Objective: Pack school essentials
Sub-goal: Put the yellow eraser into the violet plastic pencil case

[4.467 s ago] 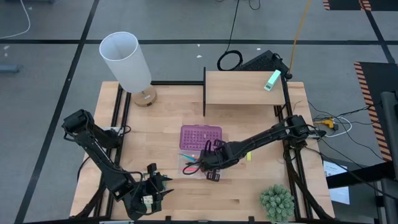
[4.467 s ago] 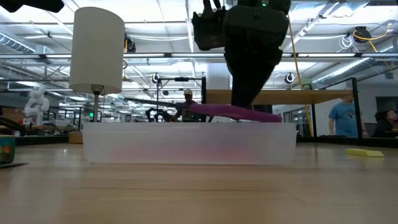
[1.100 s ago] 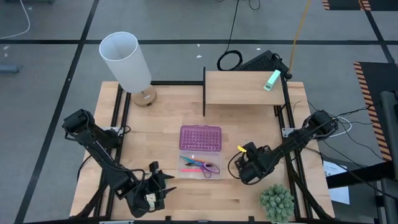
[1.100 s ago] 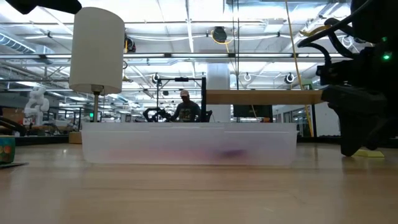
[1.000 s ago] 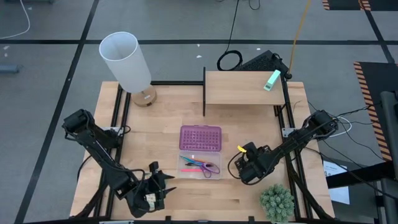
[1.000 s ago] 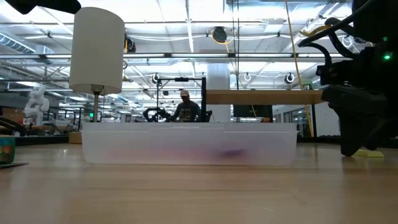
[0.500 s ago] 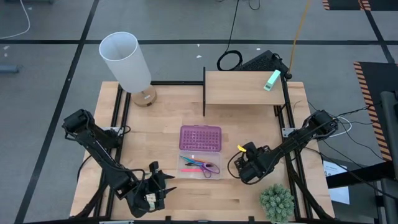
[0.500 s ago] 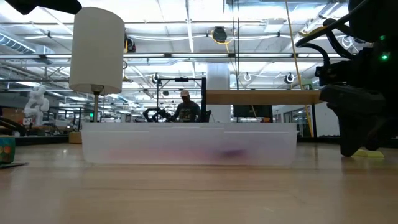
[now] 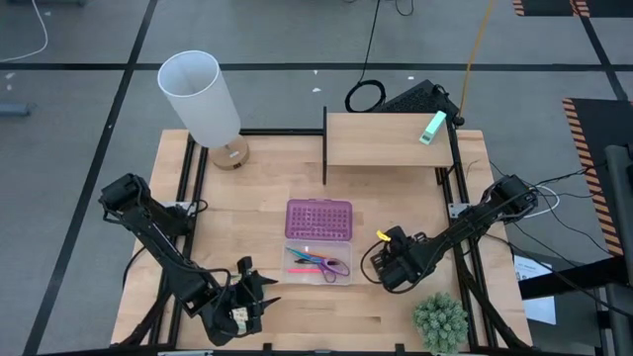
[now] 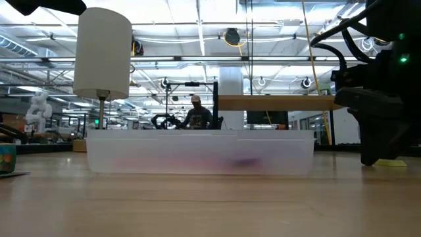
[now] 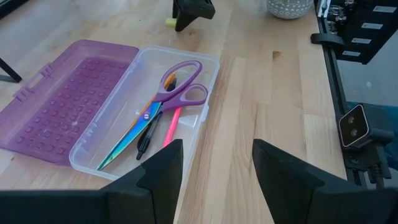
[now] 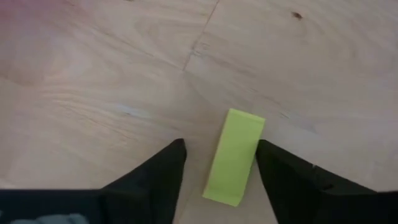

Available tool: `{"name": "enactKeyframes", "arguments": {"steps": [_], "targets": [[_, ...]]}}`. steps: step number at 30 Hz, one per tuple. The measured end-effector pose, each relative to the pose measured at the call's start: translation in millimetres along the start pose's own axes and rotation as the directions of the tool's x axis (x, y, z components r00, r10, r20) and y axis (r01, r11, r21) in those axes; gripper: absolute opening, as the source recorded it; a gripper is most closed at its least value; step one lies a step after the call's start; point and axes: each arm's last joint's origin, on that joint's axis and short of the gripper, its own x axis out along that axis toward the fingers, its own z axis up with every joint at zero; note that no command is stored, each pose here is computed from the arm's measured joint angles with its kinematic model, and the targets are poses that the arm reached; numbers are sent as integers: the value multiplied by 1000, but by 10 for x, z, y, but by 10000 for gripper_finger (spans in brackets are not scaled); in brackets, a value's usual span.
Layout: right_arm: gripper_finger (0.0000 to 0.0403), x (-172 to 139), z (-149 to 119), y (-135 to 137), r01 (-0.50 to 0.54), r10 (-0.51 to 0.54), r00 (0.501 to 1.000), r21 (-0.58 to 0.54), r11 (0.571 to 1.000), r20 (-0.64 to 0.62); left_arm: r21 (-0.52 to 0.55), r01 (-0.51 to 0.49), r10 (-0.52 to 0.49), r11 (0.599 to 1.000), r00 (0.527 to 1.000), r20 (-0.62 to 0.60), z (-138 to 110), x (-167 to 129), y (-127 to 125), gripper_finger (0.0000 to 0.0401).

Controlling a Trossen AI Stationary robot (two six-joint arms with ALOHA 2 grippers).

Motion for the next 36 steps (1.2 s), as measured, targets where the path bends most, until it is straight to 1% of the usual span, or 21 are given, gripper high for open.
{"name": "enactKeyframes", "arguments": {"steps": [2, 6, 12, 26, 31, 36], "targets": [[177, 1, -1, 2, -1, 1, 1000, -4, 1000, -1, 0, 0, 0, 1000, 1000, 0, 0, 0, 0, 198], [151, 2, -2, 7, -6, 6, 1000, -48, 999, -1, 0, 0, 0, 1000, 1000, 0, 0, 0, 0, 198], [127, 2, -3, 9, -8, 8, 1000, -76, 997, -4, 0, 0, 0, 1000, 1000, 0, 0, 0, 0, 198], [97, 3, -5, 3, -4, 3, 1000, -85, 996, -6, 0, 0, 0, 1000, 1000, 0, -1, -1, -1, 198], [92, 2, -5, 5, -6, 5, 1000, -111, 994, -5, 0, 0, 0, 1000, 1000, 0, 0, -1, 0, 198], [91, -54, 22, -8, -35, 36, 999, -127, 991, 6, 0, 0, 0, 1000, 1000, 0, 0, 0, 0, 198]]}}
